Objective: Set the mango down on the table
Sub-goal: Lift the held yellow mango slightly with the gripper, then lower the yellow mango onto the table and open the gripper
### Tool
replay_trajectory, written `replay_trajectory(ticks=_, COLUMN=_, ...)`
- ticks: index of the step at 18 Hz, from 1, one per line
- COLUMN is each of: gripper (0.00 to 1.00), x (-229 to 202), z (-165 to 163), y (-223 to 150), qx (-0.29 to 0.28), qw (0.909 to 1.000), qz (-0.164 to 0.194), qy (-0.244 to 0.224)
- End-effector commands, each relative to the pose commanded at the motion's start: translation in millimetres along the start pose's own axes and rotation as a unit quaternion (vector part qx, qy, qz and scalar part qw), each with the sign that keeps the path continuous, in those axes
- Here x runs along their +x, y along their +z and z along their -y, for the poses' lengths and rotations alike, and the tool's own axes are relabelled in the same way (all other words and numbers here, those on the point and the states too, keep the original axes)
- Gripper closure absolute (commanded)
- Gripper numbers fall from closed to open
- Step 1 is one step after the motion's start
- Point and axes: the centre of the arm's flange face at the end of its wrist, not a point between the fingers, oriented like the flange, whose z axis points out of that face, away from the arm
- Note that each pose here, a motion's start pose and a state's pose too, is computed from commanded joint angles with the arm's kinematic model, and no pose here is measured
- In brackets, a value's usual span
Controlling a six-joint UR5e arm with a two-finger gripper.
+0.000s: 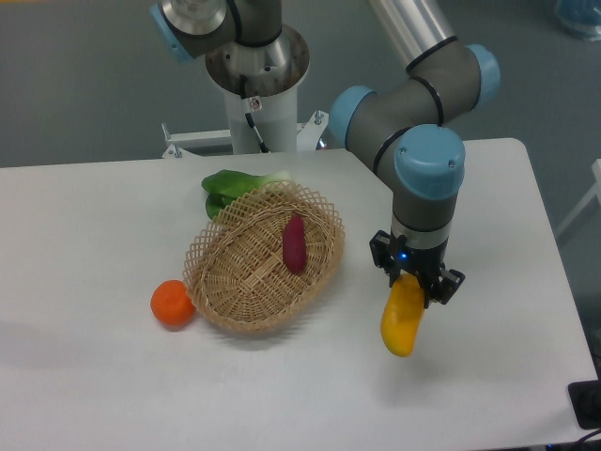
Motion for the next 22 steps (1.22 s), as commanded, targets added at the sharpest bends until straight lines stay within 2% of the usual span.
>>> replay_trajectory(ticks=9, gripper=0.47, x=11.2, z=-3.9, y=8.0, qx=-0.005, qw=0.9999, qz=-0.012, qy=0.005)
replay_trajectory(ticks=11, gripper=0.48, x=26.9, z=-20.7, y=19.6, qx=-0.01, qw=0.9995, qz=-0.031, qy=-0.001)
replay_trajectory(ticks=15, gripper=0.48, x=55.0, z=-51.4, y=35.3, qx=-0.008, qw=0.997, qz=-0.034, qy=0.069)
replay_trajectory(ticks=22, gripper=0.48, x=72.7, z=-92.8, y=43.3, qx=-0.012, qw=0.9943, qz=-0.047, qy=0.095)
